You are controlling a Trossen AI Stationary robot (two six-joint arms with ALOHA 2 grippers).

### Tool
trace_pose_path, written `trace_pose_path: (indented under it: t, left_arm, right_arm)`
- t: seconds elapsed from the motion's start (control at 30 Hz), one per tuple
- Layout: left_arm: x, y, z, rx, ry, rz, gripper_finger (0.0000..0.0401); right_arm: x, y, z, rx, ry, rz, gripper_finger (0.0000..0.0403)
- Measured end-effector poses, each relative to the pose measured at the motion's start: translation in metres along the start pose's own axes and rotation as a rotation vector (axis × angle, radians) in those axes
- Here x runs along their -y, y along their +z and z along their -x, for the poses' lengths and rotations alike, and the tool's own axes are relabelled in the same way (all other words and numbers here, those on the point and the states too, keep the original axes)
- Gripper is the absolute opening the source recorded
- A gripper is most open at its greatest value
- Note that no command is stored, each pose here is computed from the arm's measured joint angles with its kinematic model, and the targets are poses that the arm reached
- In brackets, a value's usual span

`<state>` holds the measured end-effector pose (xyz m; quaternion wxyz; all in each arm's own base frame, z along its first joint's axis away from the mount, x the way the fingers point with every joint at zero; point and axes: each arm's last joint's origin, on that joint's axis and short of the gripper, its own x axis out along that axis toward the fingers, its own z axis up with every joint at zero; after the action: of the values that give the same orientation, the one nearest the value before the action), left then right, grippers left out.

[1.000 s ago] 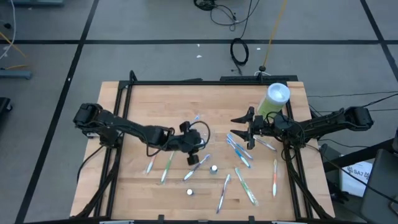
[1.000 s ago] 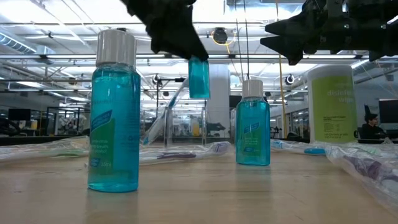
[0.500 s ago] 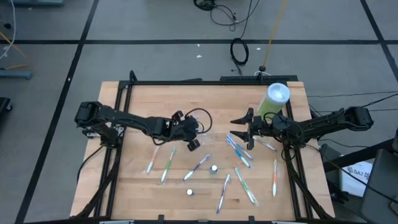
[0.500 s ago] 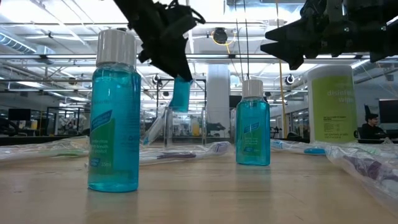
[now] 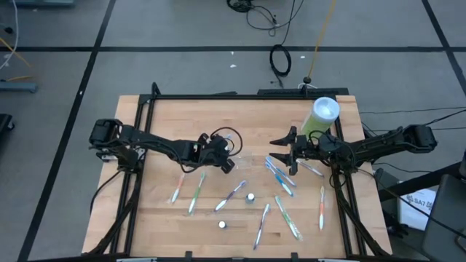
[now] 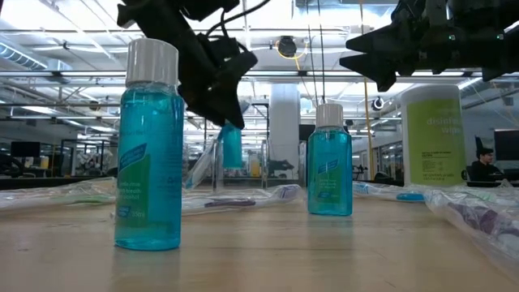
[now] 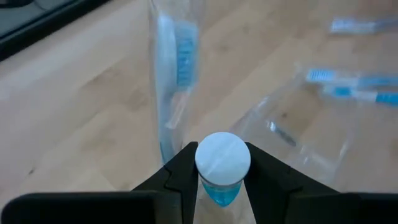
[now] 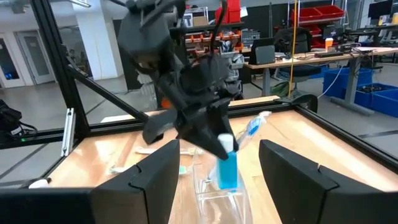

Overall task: Pick & Place toothbrushing station
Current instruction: Put the top blue mouthwash into the transparent organizer

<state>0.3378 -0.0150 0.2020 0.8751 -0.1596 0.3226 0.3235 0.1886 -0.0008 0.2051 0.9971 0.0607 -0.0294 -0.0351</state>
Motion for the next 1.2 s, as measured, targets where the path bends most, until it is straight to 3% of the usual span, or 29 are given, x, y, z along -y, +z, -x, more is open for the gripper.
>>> trace_pose_path:
  t: [0.43,0.77,1.2]
  left_arm:
    - [0.004,-0.015,-0.022,-0.032,0.057,0.014,0.0113]
    - [0.005,-0.016,-0.022,-0.036,0.045,-0.065,0.0113]
    - [0.005,-0.017,-0.023,-0.053,0.025,-0.077,0.0114]
  right_arm:
    - [0.0,0.004,0.0,0.038,0.004,0.011,0.0212]
    - [0.0,0.004,0.0,0.045,0.004,0.032,0.0212]
    - [0.0,0.004,0.0,0.044,0.004,0.03,0.0212]
